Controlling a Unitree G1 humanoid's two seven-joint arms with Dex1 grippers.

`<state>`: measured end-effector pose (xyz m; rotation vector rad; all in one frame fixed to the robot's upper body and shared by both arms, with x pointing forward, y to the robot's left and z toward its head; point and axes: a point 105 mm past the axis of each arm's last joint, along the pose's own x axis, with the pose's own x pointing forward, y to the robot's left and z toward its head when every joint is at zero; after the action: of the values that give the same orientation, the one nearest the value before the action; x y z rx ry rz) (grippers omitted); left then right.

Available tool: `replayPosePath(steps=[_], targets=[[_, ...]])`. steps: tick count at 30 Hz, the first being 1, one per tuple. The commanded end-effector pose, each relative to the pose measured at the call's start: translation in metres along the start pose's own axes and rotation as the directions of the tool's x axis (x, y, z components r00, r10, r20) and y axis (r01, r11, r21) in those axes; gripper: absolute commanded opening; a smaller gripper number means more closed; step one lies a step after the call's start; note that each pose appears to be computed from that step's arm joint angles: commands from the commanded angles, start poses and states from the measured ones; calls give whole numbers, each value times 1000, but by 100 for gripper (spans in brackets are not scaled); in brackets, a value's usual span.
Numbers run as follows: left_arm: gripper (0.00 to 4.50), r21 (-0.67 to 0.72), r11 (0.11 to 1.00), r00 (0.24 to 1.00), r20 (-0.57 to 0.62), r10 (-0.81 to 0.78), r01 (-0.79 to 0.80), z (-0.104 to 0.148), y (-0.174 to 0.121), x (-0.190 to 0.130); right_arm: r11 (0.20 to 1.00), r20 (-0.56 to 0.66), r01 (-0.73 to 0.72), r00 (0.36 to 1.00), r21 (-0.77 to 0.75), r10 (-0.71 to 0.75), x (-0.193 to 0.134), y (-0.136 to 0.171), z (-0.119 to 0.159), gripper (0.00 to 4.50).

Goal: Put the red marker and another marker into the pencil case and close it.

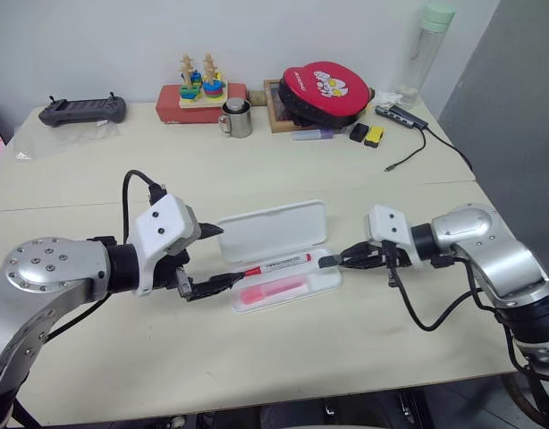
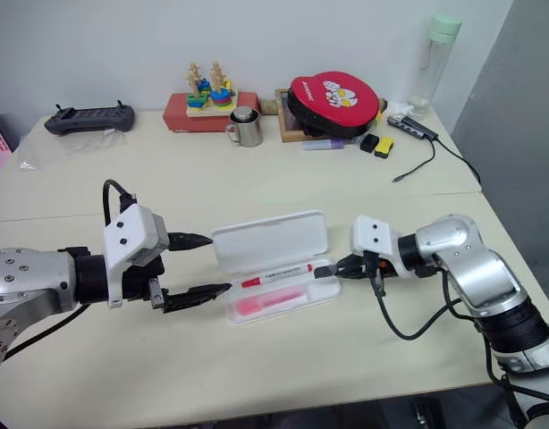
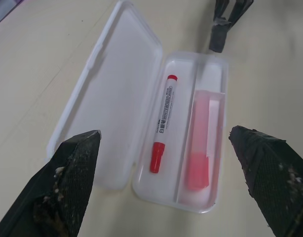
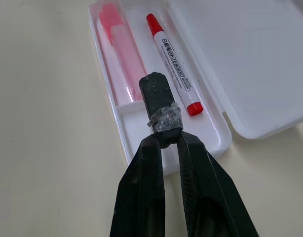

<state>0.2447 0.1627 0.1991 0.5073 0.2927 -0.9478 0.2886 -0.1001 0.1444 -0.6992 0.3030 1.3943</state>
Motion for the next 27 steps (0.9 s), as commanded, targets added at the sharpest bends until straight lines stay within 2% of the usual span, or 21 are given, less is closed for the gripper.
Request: replayPosePath(steps=[1,12,14,15,19,27], targets=[[450,53,998,1000,11,14,-15,7,3,-1,999,16,5,1000,-43,-4,4,2,7,13],[450,79,996,999,22,34,-35,11,10,3,1000,-34,0,999,-8,0,22,1,-18,13],[450,79,996,999,21,38,-40,10,11,3,1000,-42,2,999,-12,-2,22,1,-21,81],[450,79,996,999,22,40,-42,10,11,3,1000,-42,2,999,-14,-3,21,1,-21,98],[450,79,996,999,24,41,-43,10,12,3,1000,-29,3,1000,-15,-3,18,-1,-17,211],[450,57,997,997,61,50,-53,16,14,1,999,41,23,999,-23,-22,-2,-9,10,374]])
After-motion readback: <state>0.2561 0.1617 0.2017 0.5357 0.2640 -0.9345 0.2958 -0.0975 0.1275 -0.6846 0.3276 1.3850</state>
